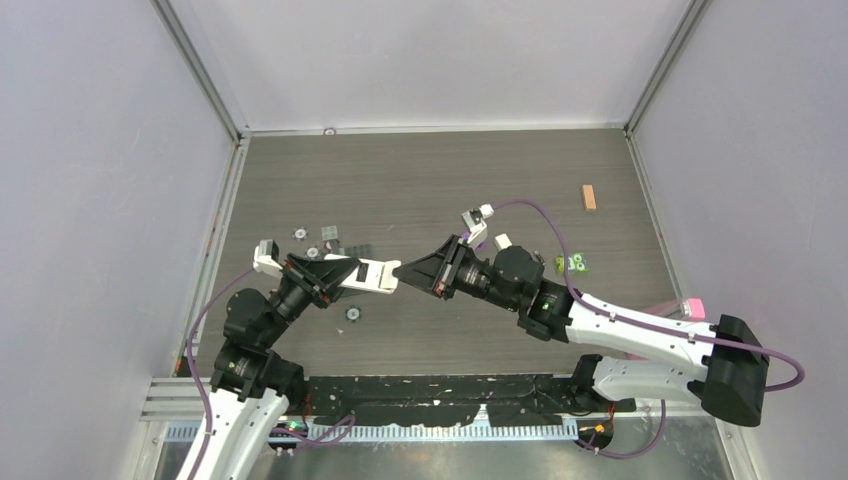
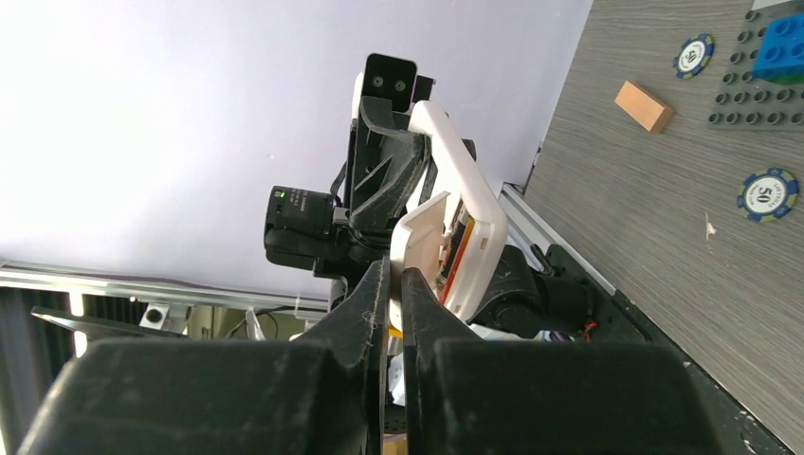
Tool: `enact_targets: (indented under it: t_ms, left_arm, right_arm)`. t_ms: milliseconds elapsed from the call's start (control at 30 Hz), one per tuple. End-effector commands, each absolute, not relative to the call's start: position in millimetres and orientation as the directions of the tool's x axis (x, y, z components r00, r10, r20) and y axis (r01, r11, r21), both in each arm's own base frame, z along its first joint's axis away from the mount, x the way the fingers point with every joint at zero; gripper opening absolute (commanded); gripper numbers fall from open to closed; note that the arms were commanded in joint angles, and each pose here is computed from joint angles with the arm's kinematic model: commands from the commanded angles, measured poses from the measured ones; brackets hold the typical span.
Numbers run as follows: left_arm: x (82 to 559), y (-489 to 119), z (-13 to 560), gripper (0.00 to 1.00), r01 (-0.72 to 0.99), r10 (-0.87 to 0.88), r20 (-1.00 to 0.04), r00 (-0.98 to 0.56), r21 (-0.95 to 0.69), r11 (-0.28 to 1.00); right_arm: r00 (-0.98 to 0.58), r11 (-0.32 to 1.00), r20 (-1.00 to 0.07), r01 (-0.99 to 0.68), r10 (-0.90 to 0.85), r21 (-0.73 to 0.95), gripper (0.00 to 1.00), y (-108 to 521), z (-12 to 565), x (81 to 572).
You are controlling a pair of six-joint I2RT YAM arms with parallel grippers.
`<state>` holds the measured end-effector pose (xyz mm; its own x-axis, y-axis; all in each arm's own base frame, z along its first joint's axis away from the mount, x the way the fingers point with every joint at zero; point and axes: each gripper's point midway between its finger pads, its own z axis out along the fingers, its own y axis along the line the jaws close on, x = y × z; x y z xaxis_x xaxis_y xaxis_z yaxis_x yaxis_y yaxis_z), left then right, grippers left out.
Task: Load the batteries into the remote control
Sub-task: Load the battery cover into the remote control.
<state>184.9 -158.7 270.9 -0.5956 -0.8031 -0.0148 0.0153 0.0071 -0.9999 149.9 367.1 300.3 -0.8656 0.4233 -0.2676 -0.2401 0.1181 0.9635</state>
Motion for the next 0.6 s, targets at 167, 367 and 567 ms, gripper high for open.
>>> enact_targets:
  t_ms: [167,367,567]
  left_arm:
    - [174,-161,309,0.00,0.185,-0.783,-0.106,-0.613,-0.983,-0.011]
    - [174,-161,312,0.00,0.189,-0.784,-0.091,-0.614,-0.981,-0.035]
    - [175,-160,309,0.00,0.181,-0.788,-0.084,-0.610,-0.983,-0.035]
  right_arm:
    - [-0.873,0.041,-0.218,-0.222,0.437,0.974,0.05,371,312,152]
    - [-0.872,-0.030,-0.193,-0.230,0.450,0.973,0.05,368,326,150]
    - [-0.864,-0.132,-0.177,-0.268,0.471,0.954,0.05,363,349,148]
